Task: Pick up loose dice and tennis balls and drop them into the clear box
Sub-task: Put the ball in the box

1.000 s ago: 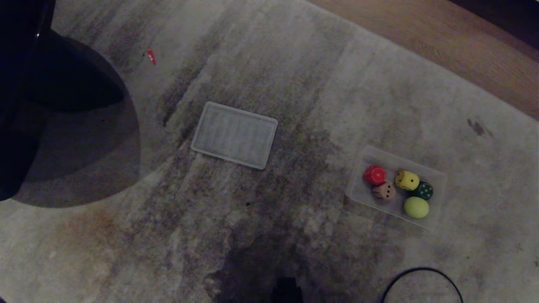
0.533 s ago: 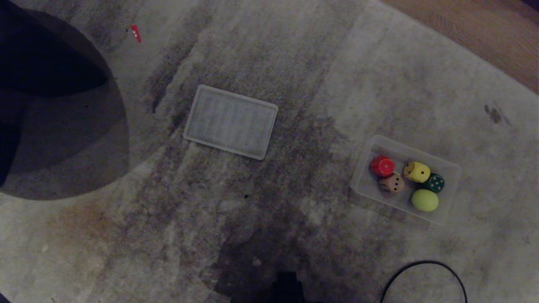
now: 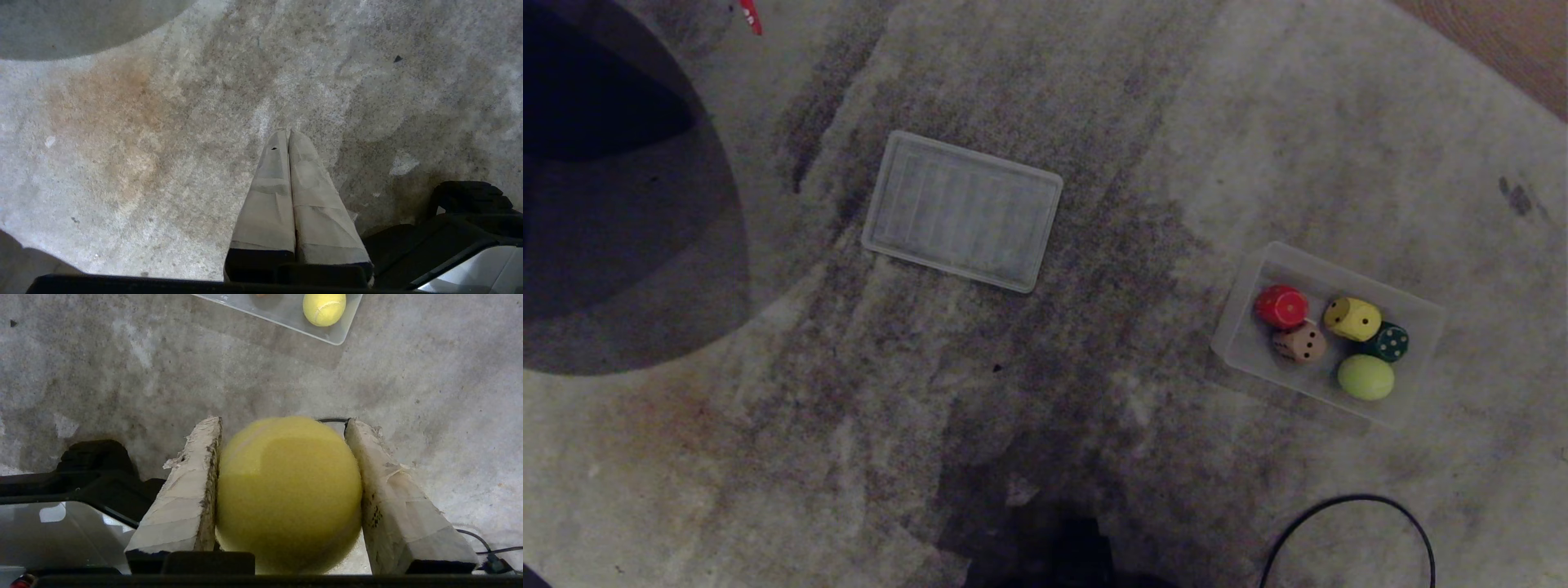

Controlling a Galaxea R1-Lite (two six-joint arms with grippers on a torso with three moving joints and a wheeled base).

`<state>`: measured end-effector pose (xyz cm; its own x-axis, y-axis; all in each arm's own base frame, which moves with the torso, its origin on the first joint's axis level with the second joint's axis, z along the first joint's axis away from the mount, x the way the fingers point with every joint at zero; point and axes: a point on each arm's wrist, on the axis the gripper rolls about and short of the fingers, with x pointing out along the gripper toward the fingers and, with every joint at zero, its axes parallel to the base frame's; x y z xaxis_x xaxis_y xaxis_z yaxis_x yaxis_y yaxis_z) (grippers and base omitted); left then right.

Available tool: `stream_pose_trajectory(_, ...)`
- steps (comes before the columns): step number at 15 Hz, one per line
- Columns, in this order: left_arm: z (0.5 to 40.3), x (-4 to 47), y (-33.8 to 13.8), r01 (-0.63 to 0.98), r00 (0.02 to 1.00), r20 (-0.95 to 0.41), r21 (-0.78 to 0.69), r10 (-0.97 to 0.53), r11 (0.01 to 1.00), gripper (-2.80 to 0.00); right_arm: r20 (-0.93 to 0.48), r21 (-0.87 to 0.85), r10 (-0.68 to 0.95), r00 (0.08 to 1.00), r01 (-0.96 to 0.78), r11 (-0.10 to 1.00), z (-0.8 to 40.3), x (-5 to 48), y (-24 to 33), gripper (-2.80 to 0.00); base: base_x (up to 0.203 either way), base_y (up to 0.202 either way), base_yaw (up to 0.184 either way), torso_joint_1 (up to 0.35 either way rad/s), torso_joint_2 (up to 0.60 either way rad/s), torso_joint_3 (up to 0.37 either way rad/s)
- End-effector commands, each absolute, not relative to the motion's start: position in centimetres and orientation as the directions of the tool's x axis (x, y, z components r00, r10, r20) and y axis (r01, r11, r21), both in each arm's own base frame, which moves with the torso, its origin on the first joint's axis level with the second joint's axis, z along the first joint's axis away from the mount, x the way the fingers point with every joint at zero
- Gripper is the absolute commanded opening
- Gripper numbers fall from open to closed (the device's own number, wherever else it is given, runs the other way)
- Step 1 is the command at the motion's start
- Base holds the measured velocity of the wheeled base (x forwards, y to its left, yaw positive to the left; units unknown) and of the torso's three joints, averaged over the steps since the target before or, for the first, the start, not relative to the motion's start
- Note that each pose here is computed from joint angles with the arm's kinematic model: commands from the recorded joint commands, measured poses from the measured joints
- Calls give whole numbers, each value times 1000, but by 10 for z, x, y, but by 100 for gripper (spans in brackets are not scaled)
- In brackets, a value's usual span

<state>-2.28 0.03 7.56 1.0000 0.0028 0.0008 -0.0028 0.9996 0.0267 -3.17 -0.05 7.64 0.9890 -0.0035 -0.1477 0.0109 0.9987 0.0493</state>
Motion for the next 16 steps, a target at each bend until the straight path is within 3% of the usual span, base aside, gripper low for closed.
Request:
stream_pose_trajectory(1,75,-23,0,-5,1000,-3,23,5,1000,-280,-148,50,-3,989,11,999,76,-32,-1,-280,0,0,0,2,12,-36)
stream_pose_trajectory(6,75,-23,0,-8,1000,-3,0,8,1000,-280,-165,55,-5,986,14,998,78,-31,-1,-280,0,0,0,0,0,0)
stream_pose_trajectory(9,75,-23,1,-12,1000,-4,-2,12,1000,-280,-243,94,-6,970,30,995,108,-20,0,-280,0,0,0,0,0,0)
stream_pose_trajectory(13,75,-23,1,-12,1000,-5,-3,12,1000,-280,-422,196,-8,906,100,975,145,41,0,-280,0,0,0,0,0,0)
stream_pose_trajectory(16,75,-23,1,-12,1000,-5,-3,12,1000,-280,-486,254,-5,874,147,956,149,109,1,-280,0,0,0,0,0,0)
